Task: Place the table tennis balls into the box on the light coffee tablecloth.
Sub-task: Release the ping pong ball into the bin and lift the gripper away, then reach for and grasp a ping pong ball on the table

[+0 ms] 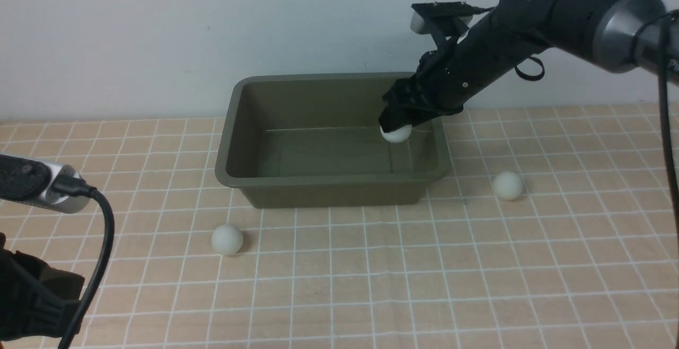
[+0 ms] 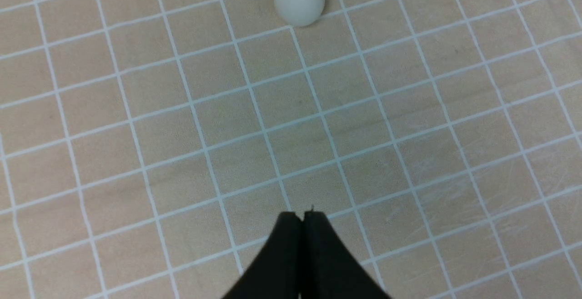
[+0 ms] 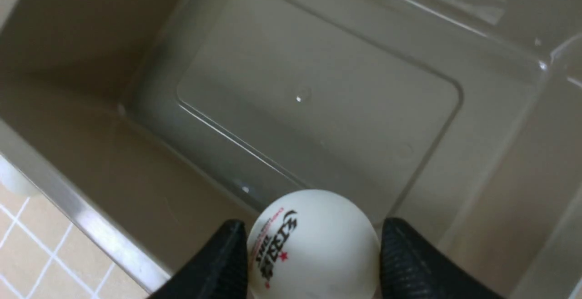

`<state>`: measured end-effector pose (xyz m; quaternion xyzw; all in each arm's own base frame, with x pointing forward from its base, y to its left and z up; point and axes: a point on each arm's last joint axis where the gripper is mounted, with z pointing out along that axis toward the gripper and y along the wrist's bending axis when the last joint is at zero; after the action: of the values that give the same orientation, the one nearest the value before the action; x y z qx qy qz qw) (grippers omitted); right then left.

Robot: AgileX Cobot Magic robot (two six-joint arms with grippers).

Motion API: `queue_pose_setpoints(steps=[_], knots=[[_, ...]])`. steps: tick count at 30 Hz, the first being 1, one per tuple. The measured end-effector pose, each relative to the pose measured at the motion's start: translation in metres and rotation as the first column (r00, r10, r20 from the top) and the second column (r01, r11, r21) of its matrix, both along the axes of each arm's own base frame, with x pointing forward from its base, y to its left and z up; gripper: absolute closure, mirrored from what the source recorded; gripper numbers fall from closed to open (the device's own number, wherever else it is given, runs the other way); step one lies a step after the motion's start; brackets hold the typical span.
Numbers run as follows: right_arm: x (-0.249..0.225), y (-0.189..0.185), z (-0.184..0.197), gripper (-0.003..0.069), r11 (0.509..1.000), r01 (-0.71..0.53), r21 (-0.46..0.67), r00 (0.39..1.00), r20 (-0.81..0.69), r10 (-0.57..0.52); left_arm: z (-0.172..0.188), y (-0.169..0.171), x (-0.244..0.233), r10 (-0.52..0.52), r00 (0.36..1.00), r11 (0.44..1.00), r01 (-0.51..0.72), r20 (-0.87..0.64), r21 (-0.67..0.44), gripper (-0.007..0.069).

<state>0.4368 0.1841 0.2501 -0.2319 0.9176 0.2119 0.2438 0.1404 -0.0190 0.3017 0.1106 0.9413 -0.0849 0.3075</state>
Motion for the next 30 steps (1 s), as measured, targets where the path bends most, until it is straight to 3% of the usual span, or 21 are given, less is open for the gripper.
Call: queue_pose_setpoints(steps=[8,16,22,30], knots=[[0.001,0.001,0.001,0.0231,1.0,0.007,0.016,1.0,0.009,-0.007,0.0,0.0,0.0,0.0,1.0,1.0,0.0,0.0,0.0,0.0691],[0.002,-0.004,0.0,0.0221,1.0,0.007,-0.008,1.0,0.014,-0.007,0.0,0.0,0.0,0.0,1.0,1.0,0.0,0.0,0.0,0.0691],[0.001,-0.03,0.005,0.0221,0.993,0.009,-0.116,1.0,-0.009,-0.01,0.0,0.0,0.0,0.0,1.0,1.0,0.0,-0.001,0.0,0.0691],[-0.001,-0.076,0.015,0.0221,0.974,0.089,-0.207,0.991,-0.083,-0.108,0.0,0.0,0.0,0.0,1.0,1.0,0.0,-0.001,0.0,0.0691]])
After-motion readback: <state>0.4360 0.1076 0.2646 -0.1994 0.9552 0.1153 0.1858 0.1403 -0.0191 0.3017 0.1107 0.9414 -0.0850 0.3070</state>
